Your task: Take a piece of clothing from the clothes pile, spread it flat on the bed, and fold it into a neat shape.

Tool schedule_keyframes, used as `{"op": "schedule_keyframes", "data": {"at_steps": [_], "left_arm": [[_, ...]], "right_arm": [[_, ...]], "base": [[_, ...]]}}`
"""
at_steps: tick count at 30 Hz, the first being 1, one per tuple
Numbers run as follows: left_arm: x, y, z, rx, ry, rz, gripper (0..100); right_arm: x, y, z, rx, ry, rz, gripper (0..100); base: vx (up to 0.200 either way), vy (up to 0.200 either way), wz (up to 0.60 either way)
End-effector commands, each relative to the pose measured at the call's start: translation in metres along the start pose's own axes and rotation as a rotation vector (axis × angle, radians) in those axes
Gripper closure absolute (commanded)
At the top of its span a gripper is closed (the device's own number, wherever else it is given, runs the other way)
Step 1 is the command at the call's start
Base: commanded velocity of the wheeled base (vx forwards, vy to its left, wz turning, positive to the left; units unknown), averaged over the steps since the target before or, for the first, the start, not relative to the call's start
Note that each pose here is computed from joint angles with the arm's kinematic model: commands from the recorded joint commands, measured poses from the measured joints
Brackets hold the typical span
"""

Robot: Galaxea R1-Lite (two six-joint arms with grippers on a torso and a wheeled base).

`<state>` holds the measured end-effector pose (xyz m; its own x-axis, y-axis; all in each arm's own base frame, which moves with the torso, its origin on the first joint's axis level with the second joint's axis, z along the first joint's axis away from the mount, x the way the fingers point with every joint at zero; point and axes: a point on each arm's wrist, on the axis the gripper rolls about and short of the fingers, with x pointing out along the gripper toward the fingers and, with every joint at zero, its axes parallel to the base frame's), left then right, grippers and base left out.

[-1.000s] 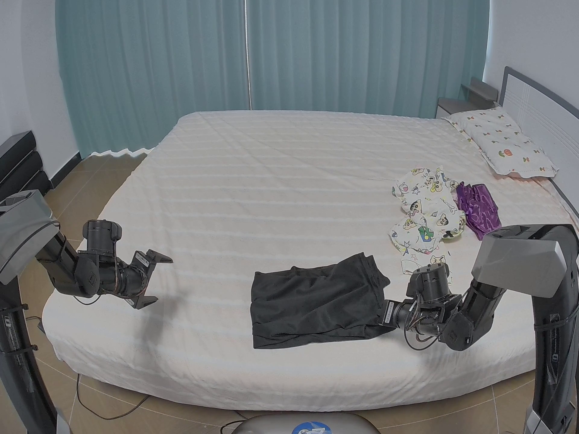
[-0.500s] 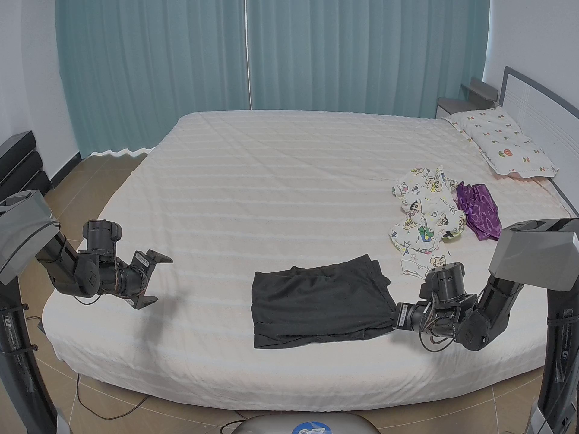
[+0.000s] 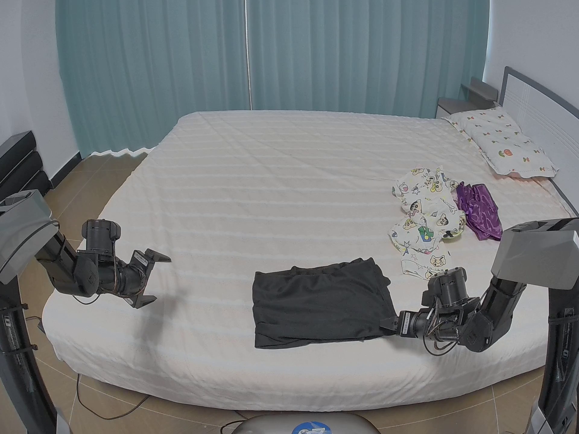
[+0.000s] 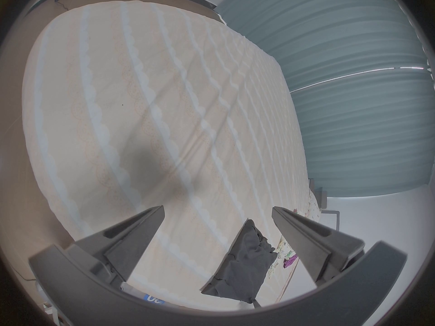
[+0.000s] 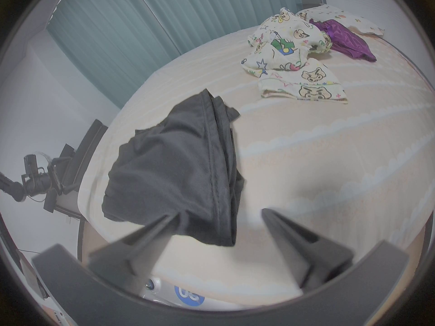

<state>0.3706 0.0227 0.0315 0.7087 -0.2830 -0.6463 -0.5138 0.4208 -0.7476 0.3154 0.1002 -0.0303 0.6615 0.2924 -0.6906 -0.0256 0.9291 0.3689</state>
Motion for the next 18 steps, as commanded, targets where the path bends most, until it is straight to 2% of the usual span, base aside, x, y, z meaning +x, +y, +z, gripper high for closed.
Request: {"op": "schedule_keyframes", "data": {"at_steps": [1,5,18], "left_arm": [[0.000,0.001,0.000,0.003,0.001,0.001,0],[0.000,0.000,0.000,-0.002,0.000,-0.002,0],[0.000,0.001,0.000,0.001,-0.006,0.005,0]], "right_arm": [[-0.006,0.006,0.025,0.028,-0.094,0.034,0],[0.001,0.012,0.047,0.081,-0.157,0.063,0],[0.076,0.013,0.059,0.094,-0.132,0.035,0]], "base": [[0.200,0.000,0.00],[0.200,0.000,0.00],[0.000,0.000,0.00]]}}
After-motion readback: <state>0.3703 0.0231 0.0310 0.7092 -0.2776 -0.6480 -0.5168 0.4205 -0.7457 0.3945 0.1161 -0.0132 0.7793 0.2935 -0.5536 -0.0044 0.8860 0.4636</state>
